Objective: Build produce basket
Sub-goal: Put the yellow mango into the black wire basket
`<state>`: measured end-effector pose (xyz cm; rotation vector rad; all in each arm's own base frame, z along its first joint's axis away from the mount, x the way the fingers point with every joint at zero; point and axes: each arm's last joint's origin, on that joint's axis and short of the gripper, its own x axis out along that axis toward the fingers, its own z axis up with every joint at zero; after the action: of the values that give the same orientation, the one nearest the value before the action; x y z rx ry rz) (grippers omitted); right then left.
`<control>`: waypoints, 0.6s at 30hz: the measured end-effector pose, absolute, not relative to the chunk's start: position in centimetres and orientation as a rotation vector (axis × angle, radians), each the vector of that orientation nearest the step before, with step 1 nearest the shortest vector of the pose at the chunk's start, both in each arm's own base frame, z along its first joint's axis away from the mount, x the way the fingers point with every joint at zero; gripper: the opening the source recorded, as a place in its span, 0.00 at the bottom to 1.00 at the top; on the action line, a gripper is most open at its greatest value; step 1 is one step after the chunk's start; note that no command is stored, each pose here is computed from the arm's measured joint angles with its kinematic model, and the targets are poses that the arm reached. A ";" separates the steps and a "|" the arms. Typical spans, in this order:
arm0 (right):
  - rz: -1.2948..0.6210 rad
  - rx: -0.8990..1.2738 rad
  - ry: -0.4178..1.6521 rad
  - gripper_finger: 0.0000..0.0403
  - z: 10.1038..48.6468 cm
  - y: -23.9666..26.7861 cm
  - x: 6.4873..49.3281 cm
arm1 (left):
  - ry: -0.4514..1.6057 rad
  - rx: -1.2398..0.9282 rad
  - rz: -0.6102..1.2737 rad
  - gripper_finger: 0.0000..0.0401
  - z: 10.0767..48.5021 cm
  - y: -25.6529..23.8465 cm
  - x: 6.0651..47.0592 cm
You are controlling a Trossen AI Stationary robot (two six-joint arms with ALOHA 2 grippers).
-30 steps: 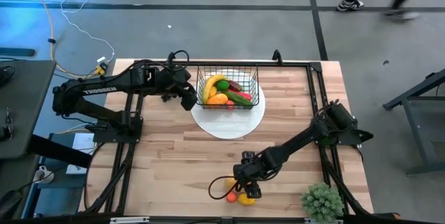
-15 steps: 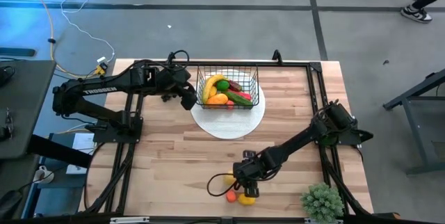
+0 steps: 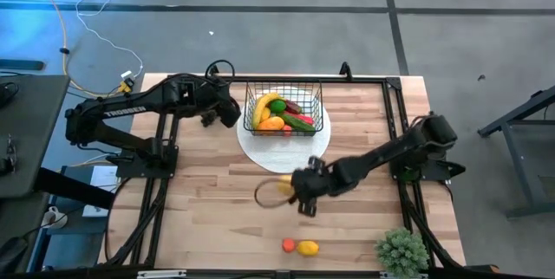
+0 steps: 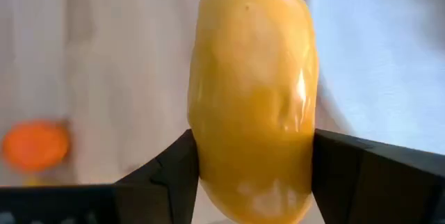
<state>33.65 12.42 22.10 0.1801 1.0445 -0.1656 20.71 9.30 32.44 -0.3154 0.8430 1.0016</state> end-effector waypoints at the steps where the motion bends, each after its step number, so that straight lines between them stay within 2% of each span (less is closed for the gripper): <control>1: -0.194 0.192 1.023 0.46 22.7 11.8 33.6 | 0.847 -0.306 1.005 0.51 32.4 9.4 20.7; 11: -0.515 0.266 0.764 0.46 29.1 3.8 32.0 | 0.888 -0.215 0.980 0.51 32.5 9.6 20.6; 18: -0.737 0.270 0.670 0.46 30.8 -2.2 31.0 | 0.888 -0.186 0.984 0.51 32.5 9.7 20.6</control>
<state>30.98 -2.16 30.85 0.2696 0.6696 -0.7370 20.63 9.66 32.54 -0.1863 0.8880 0.9837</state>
